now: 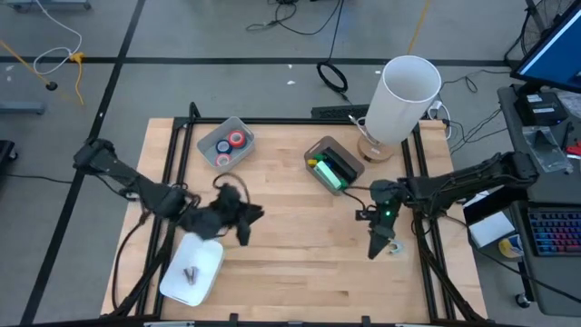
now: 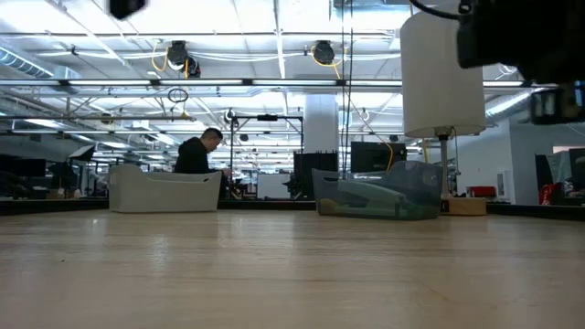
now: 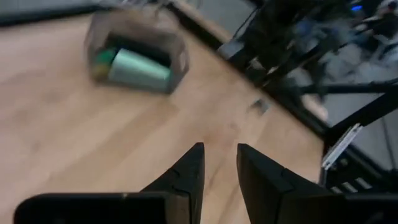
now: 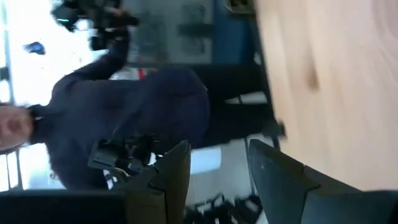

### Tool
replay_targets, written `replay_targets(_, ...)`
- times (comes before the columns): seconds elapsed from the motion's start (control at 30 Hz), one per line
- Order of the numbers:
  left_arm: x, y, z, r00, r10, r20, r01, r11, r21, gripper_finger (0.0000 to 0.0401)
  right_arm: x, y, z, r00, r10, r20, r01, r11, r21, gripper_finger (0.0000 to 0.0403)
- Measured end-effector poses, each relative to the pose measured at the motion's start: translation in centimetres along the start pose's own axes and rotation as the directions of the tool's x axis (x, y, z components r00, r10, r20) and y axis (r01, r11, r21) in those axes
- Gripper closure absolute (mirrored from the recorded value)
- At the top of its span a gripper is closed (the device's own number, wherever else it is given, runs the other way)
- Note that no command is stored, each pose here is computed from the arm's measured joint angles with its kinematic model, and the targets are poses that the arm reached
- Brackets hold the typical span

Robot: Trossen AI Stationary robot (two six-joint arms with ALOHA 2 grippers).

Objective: Pick and place Stapler, Stapler remover, tape
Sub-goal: Put the blue staple remover into the white bin

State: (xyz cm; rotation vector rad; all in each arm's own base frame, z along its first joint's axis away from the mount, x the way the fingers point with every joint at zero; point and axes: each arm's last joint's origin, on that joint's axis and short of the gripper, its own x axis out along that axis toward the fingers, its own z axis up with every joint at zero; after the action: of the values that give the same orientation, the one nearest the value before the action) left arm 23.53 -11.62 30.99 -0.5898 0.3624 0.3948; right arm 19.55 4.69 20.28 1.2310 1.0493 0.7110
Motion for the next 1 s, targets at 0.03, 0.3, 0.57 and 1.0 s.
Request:
replay_targets(0.03,0.7,0.1,0.4,1.000,-0.024,0.016,0.024,1.000,0.012,0.0309,0.0,-0.1,-0.4,1.000,-0.021,-0.012,0.021,0.999,0.030,0.0248)
replay_targets(0.3,5.6,4.1,0.6,0.989,-0.136,0.056,0.131,0.989,0.073,0.0309,-1.5,-0.3,-4.3,0.968,-0.243,0.063,0.227,0.954,0.195,0.0248)
replay_targets(0.57,7.3,7.9,-1.4,0.976,-0.175,0.127,0.172,0.984,0.039,0.0309,-3.7,-1.6,-8.3,0.825,-0.549,0.133,0.485,0.809,0.333,0.0248)
replay_targets(1.0,7.8,9.8,-1.6,0.968,-0.186,0.167,0.187,0.982,0.010,0.0309,-4.4,-2.8,-9.5,0.714,-0.695,0.086,0.653,0.705,0.278,0.0248)
